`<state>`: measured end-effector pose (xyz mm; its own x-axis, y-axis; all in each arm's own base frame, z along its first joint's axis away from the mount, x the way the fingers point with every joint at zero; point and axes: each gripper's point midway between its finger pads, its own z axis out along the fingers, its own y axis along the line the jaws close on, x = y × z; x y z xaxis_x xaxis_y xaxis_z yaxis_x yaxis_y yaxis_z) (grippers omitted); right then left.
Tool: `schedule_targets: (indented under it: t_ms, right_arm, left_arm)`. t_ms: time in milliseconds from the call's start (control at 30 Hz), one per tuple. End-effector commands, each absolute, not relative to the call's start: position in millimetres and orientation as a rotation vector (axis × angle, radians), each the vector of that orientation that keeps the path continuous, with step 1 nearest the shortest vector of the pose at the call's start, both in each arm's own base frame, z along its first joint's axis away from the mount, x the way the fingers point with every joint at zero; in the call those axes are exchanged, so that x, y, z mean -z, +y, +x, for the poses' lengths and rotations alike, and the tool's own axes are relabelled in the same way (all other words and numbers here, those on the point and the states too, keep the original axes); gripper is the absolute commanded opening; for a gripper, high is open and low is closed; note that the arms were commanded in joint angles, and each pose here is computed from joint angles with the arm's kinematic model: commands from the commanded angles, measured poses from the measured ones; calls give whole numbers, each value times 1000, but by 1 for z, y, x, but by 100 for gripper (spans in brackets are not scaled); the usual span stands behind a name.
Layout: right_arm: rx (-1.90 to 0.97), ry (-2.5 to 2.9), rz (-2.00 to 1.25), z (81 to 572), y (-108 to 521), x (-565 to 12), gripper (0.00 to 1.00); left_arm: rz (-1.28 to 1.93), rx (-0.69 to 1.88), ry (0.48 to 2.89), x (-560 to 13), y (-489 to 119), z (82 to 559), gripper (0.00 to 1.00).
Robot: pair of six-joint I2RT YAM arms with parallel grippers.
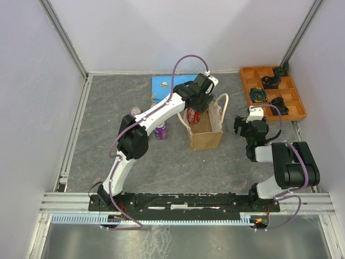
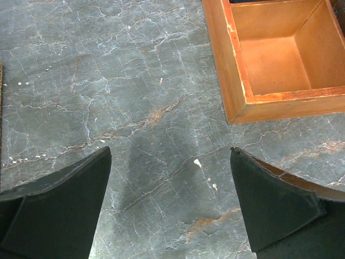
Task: Take the beverage out of the canvas bag
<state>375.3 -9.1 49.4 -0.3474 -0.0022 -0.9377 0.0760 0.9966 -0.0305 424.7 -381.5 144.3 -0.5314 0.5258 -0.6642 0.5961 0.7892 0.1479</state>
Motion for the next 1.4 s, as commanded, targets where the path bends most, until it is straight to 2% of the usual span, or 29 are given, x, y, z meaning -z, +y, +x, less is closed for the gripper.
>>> schedule_targets:
  t_ms: [0, 400, 867, 1367]
  right_arm:
    - [74, 1855, 48, 388, -9, -69, 99]
    - [75, 1856, 48, 388, -9, -69, 99]
    - [74, 1856, 49, 388, -9, -69, 99]
    - [75, 1857, 48, 388, -9, -69, 99]
  left_arm:
    - [723, 151, 2262, -150, -386, 432, 72]
    - [710, 126, 2295, -137, -383, 430, 72]
    - [667, 47, 2188, -173, -374, 442, 73]
    - [719, 18, 2227, -147, -375, 434, 73]
